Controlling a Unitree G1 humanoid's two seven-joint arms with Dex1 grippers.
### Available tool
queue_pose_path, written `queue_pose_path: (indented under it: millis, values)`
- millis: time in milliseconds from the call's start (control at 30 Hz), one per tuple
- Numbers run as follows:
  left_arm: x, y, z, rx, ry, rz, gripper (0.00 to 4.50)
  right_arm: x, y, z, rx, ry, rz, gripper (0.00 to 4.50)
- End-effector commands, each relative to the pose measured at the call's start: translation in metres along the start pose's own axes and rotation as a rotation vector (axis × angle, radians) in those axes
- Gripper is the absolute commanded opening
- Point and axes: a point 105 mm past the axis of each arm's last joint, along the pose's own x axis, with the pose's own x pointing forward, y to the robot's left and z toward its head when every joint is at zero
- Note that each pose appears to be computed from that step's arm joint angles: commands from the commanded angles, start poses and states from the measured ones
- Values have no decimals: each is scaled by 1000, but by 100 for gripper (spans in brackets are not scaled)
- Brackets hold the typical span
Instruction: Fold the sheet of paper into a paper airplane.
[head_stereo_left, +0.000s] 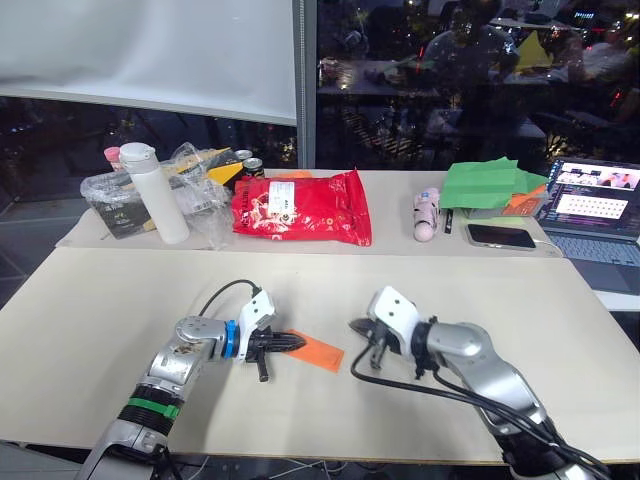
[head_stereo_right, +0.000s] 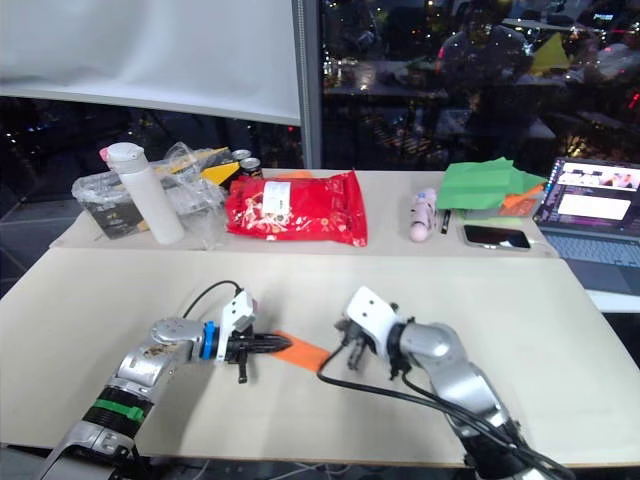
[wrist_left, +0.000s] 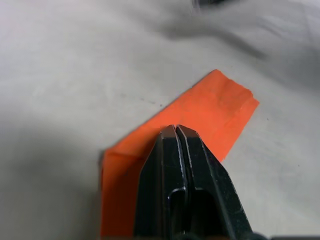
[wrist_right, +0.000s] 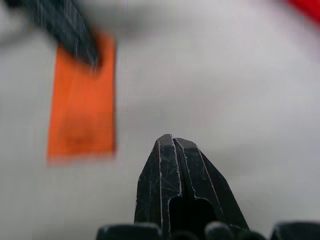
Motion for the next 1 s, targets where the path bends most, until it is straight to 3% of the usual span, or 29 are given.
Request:
queue_pose_path:
  millis: [33, 167, 300, 433, 800, 1000]
  values:
    - [-3, 7, 6, 9, -28, 65, 0, 20, 13, -4, 6, 6, 38, 3]
    - [-5, 3, 3, 2, -21, 72, 0, 43, 18, -16, 71, 4, 36, 3]
    - [-6, 0, 0, 41, 11, 67, 0, 44, 30, -40, 107, 35, 59, 3]
    - [-4, 2, 2, 42, 10, 69, 0, 29, 39, -60, 127, 73, 78, 3]
    - [-1, 2, -2, 36, 9, 62, 0, -17, 40, -80, 176, 131, 45, 3]
    - [-2, 4, 8, 35, -28, 62, 0, -32, 30, -70, 168, 101, 22, 3]
